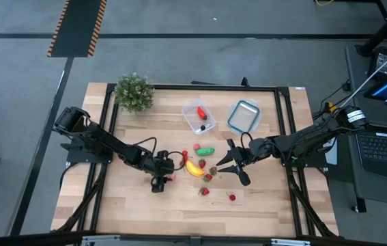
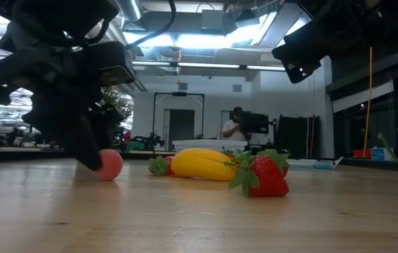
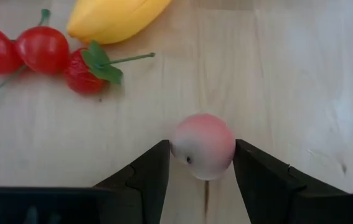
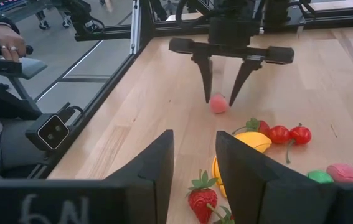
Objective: Pick and placing Produce into tupperware
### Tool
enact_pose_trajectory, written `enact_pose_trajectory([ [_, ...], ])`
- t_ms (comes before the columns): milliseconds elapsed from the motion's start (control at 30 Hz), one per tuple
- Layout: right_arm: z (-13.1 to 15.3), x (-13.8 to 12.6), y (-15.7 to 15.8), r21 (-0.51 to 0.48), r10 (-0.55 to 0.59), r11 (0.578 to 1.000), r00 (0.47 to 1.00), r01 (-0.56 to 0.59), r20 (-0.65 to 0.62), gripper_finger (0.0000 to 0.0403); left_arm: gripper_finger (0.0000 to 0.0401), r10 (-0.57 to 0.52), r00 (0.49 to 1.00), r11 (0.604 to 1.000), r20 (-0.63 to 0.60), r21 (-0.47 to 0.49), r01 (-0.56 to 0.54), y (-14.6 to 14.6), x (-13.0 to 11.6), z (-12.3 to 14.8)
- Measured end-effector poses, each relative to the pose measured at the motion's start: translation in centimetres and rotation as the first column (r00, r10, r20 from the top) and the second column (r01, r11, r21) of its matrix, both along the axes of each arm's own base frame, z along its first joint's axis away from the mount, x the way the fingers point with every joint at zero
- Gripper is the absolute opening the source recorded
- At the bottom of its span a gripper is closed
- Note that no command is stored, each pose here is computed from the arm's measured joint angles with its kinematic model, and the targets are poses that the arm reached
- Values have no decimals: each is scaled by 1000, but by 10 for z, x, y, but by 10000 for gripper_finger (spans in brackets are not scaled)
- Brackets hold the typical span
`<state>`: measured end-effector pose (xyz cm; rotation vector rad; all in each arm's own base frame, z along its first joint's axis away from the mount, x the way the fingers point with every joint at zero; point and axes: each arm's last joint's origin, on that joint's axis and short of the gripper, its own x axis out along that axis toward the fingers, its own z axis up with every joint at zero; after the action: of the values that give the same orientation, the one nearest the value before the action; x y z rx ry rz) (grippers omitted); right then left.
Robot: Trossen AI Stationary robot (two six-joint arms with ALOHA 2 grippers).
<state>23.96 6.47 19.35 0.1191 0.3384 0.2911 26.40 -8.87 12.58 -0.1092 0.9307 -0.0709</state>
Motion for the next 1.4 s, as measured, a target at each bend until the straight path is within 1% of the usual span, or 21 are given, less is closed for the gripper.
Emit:
enact_pose_trajectory([
  [200, 0, 0, 0, 0, 0, 1000, 1000, 0, 0, 122, 167, 8, 1000, 1000, 0, 6, -8, 1, 0, 0],
  [267, 0, 0, 0, 0, 0, 1000, 1000, 0, 0, 122, 160, 12, 1000, 1000, -4, 10, -12, 2, 0, 0],
  [367, 0, 0, 0, 0, 0, 1000, 1000, 0, 0, 122, 132, 13, 1000, 1000, -4, 13, -13, 2, 0, 0],
  [567, 0, 0, 0, 0, 0, 1000, 1000, 0, 0, 122, 54, 11, 1000, 1000, -4, 14, -11, 2, 0, 0],
  [633, 0, 0, 0, 0, 0, 1000, 1000, 0, 0, 122, 41, -3, 1000, 1000, -2, 25, 3, 2, 0, 0],
  [767, 0, 0, 0, 0, 0, 1000, 1000, 0, 1, 122, 41, -12, 1000, 1000, -3, 28, 12, 2, 0, 0],
  [900, 0, 0, 0, 0, 0, 1000, 1000, 0, 0, 122, 41, -50, 999, 999, -11, 1, 50, 1, 0, 0],
  [967, 0, 0, 0, 0, 0, 1000, 1000, 0, 0, 122, 41, -47, 999, 999, -15, -22, 47, 1, 0, 1],
  [1067, 0, 0, 0, -1, 0, 1000, 1000, 0, 0, 122, 41, -42, 999, 999, -3, -32, 42, 3, -1, 6],
  [1233, -1, 0, 0, -2, 0, 1000, 1000, 0, -7, 122, 41, -40, 998, 998, 57, -39, 42, 8, -6, 27],
  [1400, -2, -1, 0, -7, 0, 1000, 1000, 0, -25, 122, 40, -50, 991, 999, 120, -14, 52, 13, -21, 58],
])
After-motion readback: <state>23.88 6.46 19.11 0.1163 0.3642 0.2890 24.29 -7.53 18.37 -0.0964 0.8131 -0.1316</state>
